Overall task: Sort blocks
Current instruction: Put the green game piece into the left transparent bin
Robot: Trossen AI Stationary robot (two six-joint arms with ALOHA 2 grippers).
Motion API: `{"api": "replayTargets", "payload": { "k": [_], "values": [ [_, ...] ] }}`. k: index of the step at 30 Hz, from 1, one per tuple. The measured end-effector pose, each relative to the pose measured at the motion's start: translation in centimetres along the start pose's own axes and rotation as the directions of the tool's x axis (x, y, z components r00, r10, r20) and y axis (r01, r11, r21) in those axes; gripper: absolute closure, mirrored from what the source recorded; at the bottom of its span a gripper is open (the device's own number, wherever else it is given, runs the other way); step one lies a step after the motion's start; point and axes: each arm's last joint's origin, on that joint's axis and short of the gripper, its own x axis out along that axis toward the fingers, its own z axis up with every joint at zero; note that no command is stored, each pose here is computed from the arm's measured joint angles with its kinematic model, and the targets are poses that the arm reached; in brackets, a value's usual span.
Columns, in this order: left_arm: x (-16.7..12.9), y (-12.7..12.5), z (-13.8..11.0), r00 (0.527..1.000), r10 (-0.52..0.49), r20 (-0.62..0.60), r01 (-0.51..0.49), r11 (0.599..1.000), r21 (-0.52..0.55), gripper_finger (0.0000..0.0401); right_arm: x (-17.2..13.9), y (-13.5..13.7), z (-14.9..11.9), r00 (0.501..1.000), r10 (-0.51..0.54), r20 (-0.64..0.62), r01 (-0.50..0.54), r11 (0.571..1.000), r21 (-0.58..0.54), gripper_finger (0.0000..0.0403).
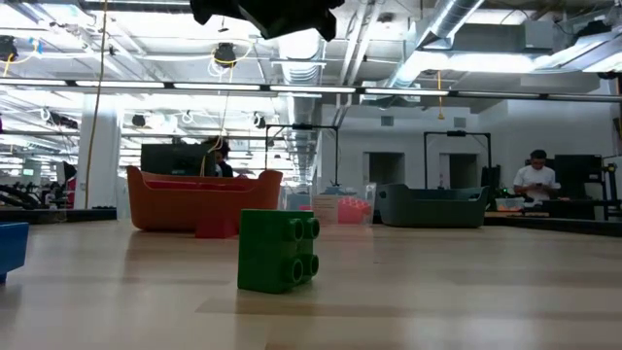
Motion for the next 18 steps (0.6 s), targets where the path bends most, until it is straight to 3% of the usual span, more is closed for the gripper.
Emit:
{"api": "replayTargets", "payload": {
  "k": [5, 9, 13, 18],
  "values": [
    [0.0, 0.0, 0.0, 1.000, -0.006, -0.001, 0.006, 1.000, 0.012, 0.0316, 0.0, 0.0, -0.1, 1.000, 0.002, -0.006, -0.003, 0.999, -0.045, 0.0308],
    [-0.1, 0.3, 0.0, 0.999, -0.039, -0.004, 0.038, 0.999, -0.029, 0.0317, 0.0, 0.0, -0.4, 0.999, -0.002, -0.040, 0.000, 0.999, -0.048, 0.0279],
    [0.2, 1.6, 0.0, 0.995, -0.095, -0.039, 0.089, 0.989, -0.118, 0.0317, 0.0, -0.9, -0.8, 0.995, -0.025, -0.093, 0.022, 0.999, -0.024, 0.0222],
    [0.6, 4.4, -1.5, 0.975, 0.001, -0.220, -0.034, 0.989, -0.147, 0.0317, -0.2, -3.0, -1.4, 0.981, -0.095, -0.170, 0.106, 0.993, 0.059, 0.0160]
  ]
}}
